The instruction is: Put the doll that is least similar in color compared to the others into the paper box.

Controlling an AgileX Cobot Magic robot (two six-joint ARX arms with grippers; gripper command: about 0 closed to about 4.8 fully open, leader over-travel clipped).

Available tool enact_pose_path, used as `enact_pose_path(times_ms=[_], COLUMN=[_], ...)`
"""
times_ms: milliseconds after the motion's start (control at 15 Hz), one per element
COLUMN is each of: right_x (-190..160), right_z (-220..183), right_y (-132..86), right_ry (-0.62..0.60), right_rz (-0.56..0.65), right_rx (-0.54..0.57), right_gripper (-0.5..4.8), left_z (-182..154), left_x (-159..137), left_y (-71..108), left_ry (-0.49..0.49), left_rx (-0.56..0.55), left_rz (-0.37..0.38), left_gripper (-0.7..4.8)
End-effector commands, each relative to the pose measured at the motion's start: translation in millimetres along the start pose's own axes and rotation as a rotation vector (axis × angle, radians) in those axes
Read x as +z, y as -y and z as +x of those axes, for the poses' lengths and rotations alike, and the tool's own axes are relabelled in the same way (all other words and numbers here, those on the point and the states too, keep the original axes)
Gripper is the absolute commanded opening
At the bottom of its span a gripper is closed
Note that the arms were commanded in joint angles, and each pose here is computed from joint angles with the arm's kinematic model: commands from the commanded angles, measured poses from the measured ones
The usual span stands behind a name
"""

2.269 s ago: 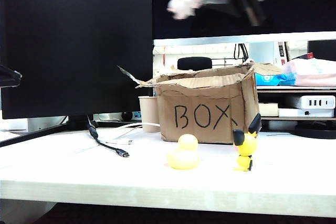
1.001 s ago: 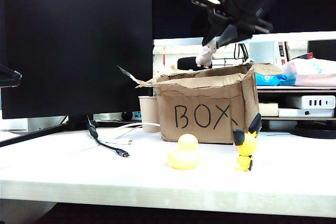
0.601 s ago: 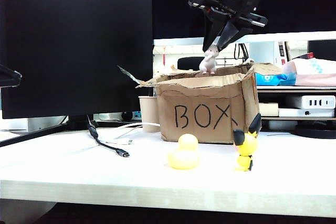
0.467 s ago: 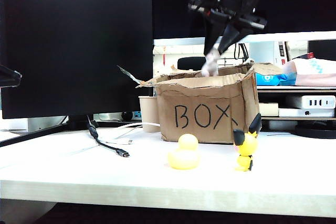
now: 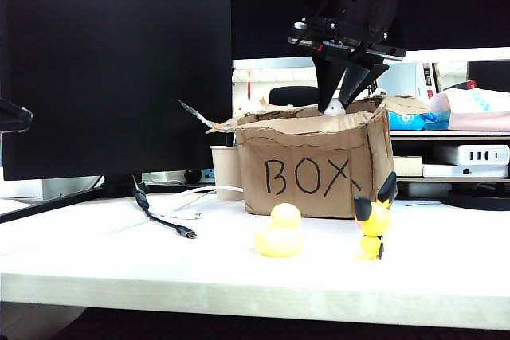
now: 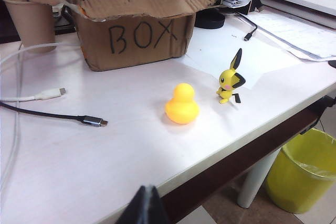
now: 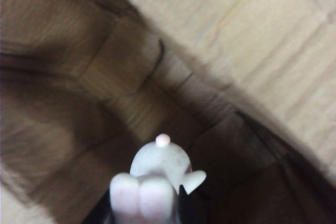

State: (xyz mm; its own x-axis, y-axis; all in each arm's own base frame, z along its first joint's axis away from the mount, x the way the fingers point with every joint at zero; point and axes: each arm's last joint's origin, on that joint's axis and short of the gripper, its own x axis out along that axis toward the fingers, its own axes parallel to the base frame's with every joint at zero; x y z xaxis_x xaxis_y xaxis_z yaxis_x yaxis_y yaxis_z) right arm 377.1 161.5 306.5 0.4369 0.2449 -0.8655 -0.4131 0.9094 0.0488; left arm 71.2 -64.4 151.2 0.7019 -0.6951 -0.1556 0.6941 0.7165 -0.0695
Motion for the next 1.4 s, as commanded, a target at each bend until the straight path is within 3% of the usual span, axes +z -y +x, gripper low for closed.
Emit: enact_pose_path(times_ms=[67,1001,1268,1401], right_x=[1.6,4.7,5.6,6.0], right_z=[-2.1,-2.2,-2.2,-2.2], right_y=[-0.4,-0.4,-0.6,-0.4], right_ry=[0.014,0.045,0.054,0.059], right_rz=[-0.008,-0.01,-0.012,-0.011], right_rx=[-0.011,-0.012,-0.012,-0.012], right_gripper=[0.85,1.28,1.64,2.32], left_z=[0.1,0.1,0.1,0.1], left_x=[-1.8,-1.8,-1.8,-1.8], left_y=[-0.1,-0.1,-0.1,-0.1], left_ry=[-0.015,-0.015,-0.015,-0.015], left_rx=[0.0,0.0,0.0,0.0], left_rz=[-0.001,-0.001,-0.001,-0.001], left_gripper=[-0.05,-0.05,-0.05,-0.05])
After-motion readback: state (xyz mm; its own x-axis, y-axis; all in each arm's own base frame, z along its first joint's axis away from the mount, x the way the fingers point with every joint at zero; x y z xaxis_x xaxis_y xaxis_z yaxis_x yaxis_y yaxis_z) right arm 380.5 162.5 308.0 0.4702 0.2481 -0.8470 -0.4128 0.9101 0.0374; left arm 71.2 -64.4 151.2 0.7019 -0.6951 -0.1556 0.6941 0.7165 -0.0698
